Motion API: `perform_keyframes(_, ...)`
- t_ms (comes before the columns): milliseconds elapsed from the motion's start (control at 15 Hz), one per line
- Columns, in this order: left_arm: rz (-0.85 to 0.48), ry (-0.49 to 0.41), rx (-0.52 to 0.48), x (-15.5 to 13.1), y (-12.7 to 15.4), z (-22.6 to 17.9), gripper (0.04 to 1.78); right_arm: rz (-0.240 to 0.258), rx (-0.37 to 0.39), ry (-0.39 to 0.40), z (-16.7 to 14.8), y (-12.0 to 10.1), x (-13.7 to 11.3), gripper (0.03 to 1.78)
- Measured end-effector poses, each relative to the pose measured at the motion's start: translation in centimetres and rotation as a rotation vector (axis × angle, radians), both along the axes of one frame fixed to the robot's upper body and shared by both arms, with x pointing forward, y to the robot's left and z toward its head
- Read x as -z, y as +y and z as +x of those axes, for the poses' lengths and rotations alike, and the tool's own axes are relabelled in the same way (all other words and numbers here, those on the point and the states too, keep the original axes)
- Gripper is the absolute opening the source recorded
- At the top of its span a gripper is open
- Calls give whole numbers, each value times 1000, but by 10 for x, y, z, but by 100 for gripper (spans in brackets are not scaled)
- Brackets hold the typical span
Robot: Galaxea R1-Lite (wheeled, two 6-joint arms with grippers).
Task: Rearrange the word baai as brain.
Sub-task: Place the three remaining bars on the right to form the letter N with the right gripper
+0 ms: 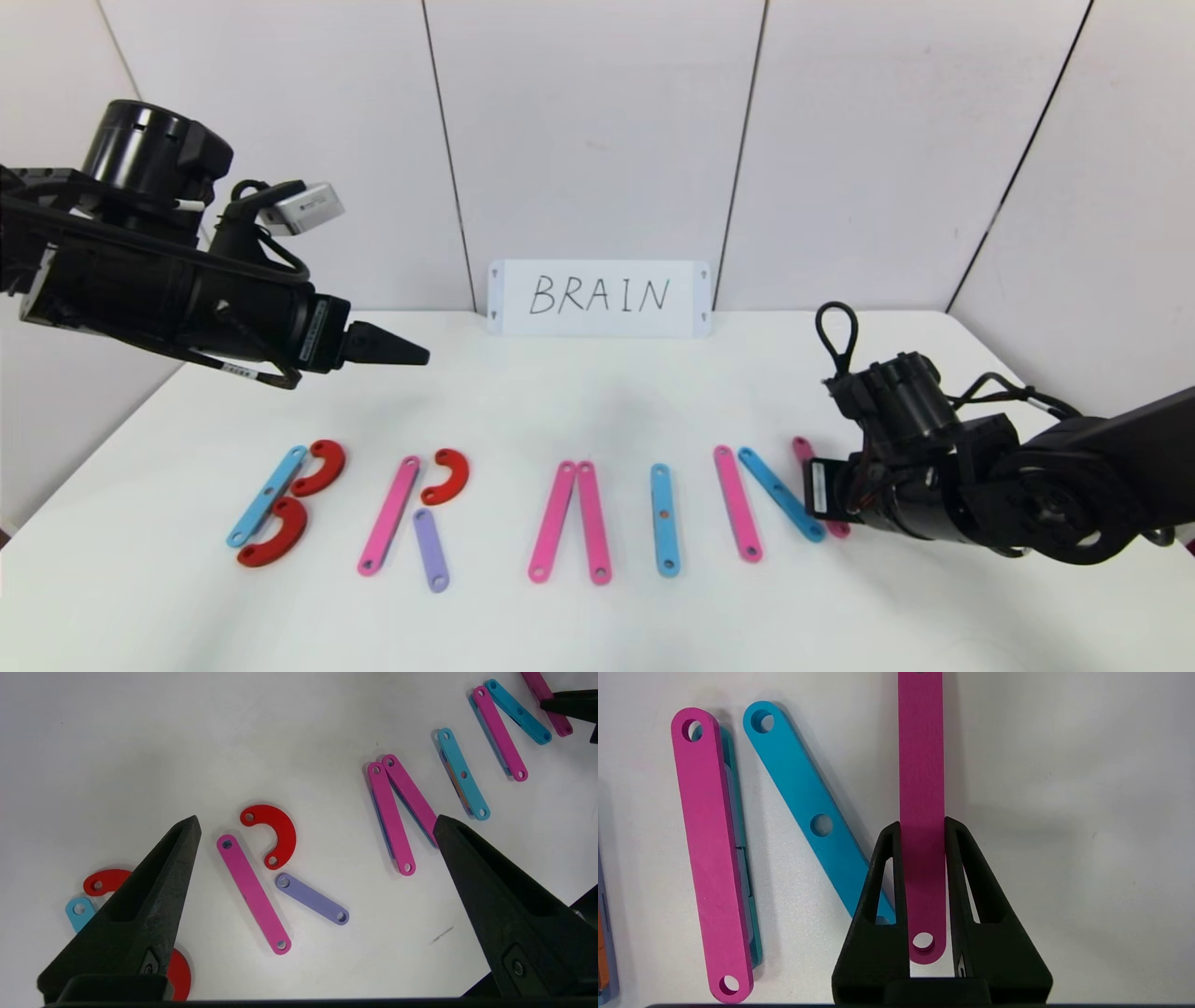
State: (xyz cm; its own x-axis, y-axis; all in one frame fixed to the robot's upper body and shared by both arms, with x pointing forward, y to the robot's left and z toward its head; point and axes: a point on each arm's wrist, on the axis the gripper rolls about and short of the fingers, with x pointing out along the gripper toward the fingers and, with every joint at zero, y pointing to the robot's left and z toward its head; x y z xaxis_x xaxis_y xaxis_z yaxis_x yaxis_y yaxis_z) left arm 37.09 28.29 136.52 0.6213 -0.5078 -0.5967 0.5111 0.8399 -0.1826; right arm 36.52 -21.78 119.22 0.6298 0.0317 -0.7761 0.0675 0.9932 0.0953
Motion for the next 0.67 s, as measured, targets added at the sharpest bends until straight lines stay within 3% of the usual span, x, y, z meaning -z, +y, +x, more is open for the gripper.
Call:
perform_keyframes(400,1,2,4,0,-1,0,174,-7,1,11,-1,-1,3,34)
perform_keyframes(533,0,3,5,1,-1,0,174,-7,1,11,-1,-1,3,50)
perform_keyframes(667,0,2,6,0,-2,-1,174,-7,0,11,-1,-1,3,79)
